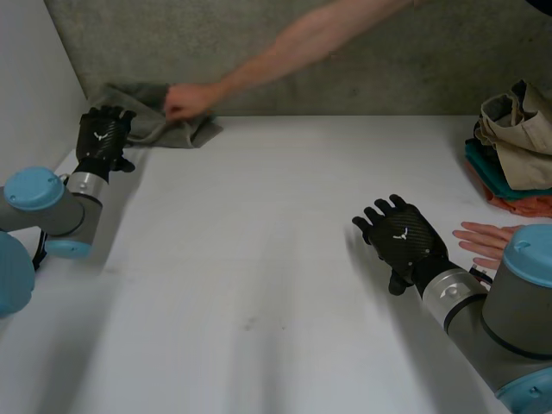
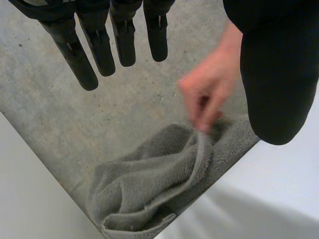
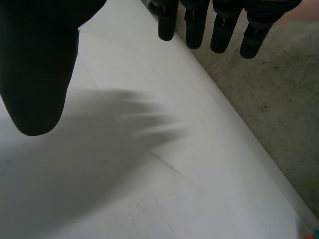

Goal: Fold the laundry.

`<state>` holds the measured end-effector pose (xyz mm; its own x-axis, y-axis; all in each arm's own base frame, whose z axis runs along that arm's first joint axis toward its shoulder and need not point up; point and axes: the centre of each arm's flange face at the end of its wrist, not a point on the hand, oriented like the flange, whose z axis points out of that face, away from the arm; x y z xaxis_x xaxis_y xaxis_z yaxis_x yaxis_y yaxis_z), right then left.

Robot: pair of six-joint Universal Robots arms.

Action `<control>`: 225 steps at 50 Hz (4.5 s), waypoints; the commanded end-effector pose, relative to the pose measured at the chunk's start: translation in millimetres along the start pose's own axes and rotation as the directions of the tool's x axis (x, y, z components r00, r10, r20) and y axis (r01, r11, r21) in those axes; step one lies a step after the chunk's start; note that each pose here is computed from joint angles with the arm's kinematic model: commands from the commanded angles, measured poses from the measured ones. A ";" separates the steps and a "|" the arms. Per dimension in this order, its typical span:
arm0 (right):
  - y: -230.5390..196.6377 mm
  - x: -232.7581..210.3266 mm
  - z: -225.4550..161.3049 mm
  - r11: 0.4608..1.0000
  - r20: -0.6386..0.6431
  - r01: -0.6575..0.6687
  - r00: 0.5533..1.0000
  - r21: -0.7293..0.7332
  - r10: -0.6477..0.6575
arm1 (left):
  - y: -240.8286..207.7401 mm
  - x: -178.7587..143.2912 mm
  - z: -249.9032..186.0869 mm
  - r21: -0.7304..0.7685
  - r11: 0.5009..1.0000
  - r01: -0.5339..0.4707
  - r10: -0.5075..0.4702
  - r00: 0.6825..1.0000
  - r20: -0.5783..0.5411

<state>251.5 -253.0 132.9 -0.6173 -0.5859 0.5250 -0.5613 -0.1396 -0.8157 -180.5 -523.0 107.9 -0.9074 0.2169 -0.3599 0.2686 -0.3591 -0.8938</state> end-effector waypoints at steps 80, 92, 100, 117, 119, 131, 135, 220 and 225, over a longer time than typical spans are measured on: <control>-7.5 -6.7 -4.9 0.998 0.093 -0.019 0.996 0.067 0.012 | -83.5 19.5 -55.1 -0.256 0.966 -0.045 0.010 0.990 -0.138; -45.1 23.1 -24.1 0.949 0.131 -0.224 0.971 0.220 0.199 | -33.9 30.9 -34.6 -0.220 0.949 -0.226 0.180 0.961 -0.211; -54.0 32.5 -27.9 0.938 0.103 -0.230 0.972 0.258 0.209 | -18.4 21.5 -25.3 -0.257 0.934 -0.250 0.221 0.965 -0.138; -60.4 94.3 -21.0 0.960 -0.176 -0.246 0.947 0.136 0.268 | -170.4 59.1 -71.7 -0.161 0.979 -0.126 0.096 0.979 -0.179; -61.2 99.8 -22.8 0.957 -0.189 -0.270 0.939 0.104 0.286 | -200.8 69.2 -93.6 -0.164 0.985 -0.049 0.014 0.978 -0.207; -60.1 96.8 -26.8 0.949 -0.174 -0.313 0.933 0.046 0.316 | -275.6 161.0 -224.4 -0.332 0.916 0.225 -0.367 0.804 -0.467; -54.5 92.1 -24.9 0.945 -0.160 -0.327 0.931 0.026 0.327 | -268.9 196.9 -262.0 -0.426 0.880 0.211 -0.437 0.714 -0.548; -35.7 46.1 -50.6 0.744 -0.191 -0.656 0.752 -0.128 0.630 | -357.2 110.0 -177.6 0.042 0.999 -0.023 0.029 0.989 -0.147; -51.4 31.8 -47.3 0.602 -0.077 -0.791 0.611 -0.111 0.788 | -379.3 97.2 -169.5 0.100 0.995 -0.005 0.015 0.995 -0.101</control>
<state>214.1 -236.2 198.3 -0.9216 -0.3879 -0.0173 -0.1300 0.3503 -0.9276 -321.3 -209.3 336.3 -0.8378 0.3467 -0.4218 0.2784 -0.3934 -0.8762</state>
